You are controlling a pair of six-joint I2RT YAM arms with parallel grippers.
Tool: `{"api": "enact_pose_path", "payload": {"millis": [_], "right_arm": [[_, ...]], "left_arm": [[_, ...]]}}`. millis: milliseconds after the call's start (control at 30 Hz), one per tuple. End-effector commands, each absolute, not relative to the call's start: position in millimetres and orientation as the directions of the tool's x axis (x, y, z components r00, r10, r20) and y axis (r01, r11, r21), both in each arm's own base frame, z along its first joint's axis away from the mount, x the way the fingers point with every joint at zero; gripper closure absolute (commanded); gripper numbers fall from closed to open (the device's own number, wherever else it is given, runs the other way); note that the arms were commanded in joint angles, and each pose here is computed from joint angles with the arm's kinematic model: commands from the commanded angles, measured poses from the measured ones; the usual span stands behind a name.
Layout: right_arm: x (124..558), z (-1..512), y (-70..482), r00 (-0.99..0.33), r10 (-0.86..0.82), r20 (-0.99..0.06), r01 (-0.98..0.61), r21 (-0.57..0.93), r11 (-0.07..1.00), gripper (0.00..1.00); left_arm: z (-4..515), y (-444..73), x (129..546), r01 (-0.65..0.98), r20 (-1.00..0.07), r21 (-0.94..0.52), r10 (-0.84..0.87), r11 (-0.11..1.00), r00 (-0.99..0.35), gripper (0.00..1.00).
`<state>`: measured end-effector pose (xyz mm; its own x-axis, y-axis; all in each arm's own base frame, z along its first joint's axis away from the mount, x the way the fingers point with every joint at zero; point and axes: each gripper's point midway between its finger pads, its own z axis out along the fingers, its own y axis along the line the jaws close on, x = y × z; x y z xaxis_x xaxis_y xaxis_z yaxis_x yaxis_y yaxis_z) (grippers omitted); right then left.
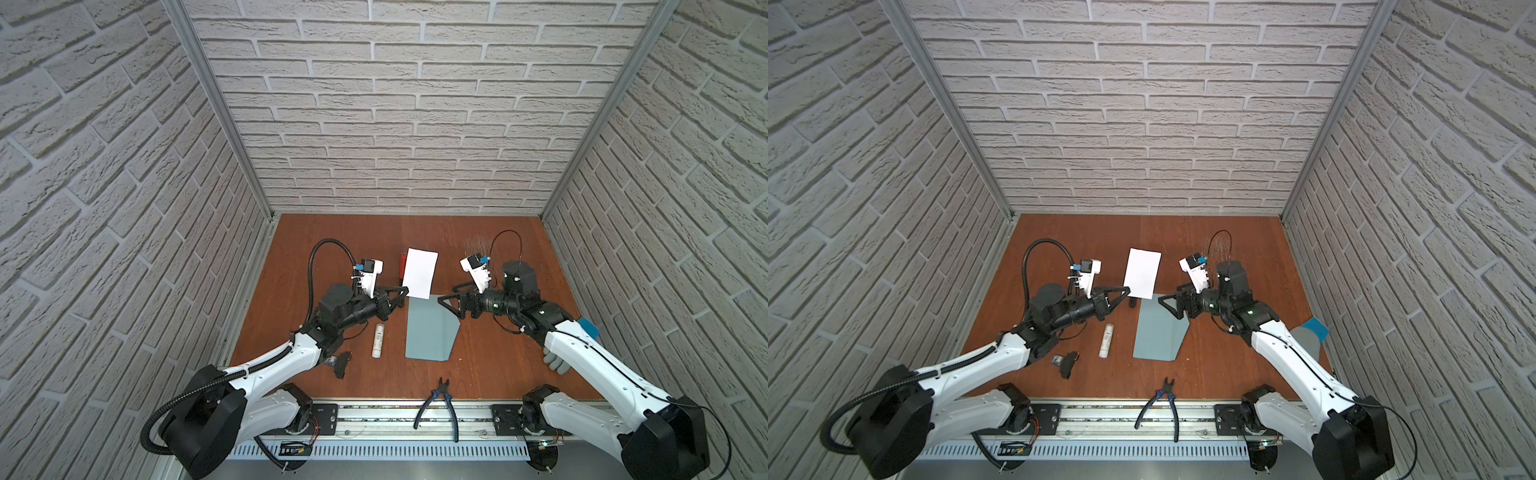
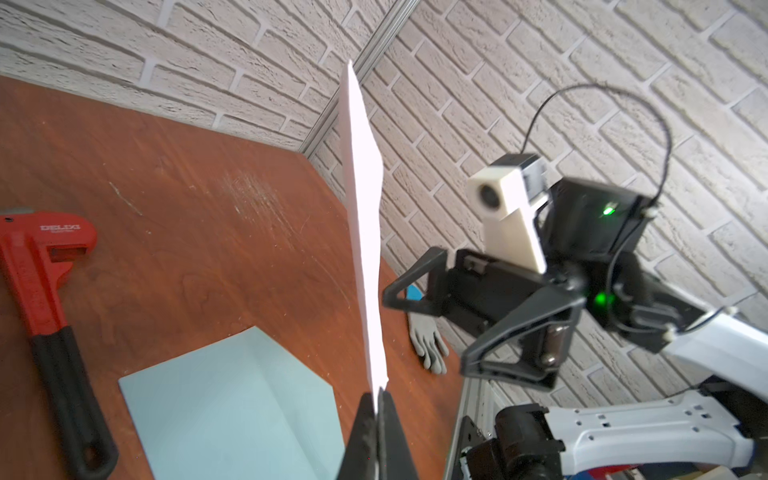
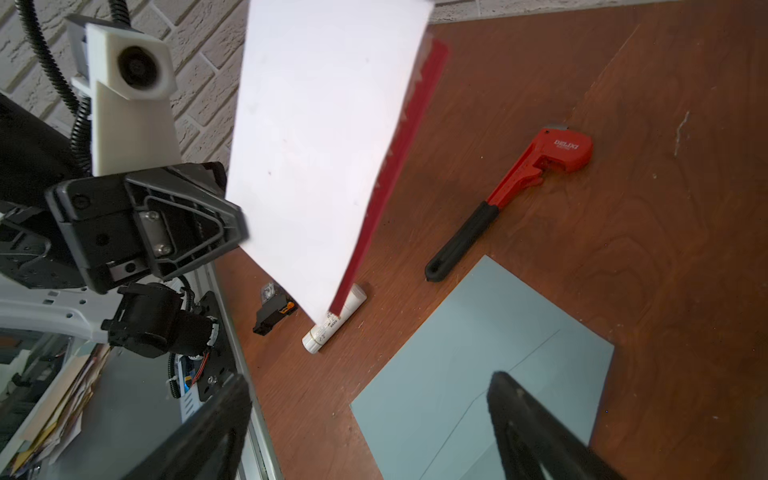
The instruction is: Place the letter into the envelope and seal it
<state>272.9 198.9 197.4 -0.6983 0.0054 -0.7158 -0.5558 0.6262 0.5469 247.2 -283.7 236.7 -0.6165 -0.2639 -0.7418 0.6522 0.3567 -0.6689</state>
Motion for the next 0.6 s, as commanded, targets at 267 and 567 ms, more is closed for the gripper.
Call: {"api": "enact_pose_path", "payload": {"millis": [267, 567], "right_arm": [[298.9, 238.3, 221.0, -0.617, 0.229, -0.753, -0.626, 0.646, 0.436, 0.1], [317.0, 249.1, 228.6, -0.623, 0.314, -0.716, -0.632, 0.698, 0.338, 0.12]], "left_arm": [[261.9, -297.9, 245.4, 0.689, -0.714, -0.692, -0.351, 0.217, -0.606, 1.0], [265.3, -305.6, 243.9, 0.693, -0.699, -0.7, -0.365, 0.172, -0.615, 1.0]]}}
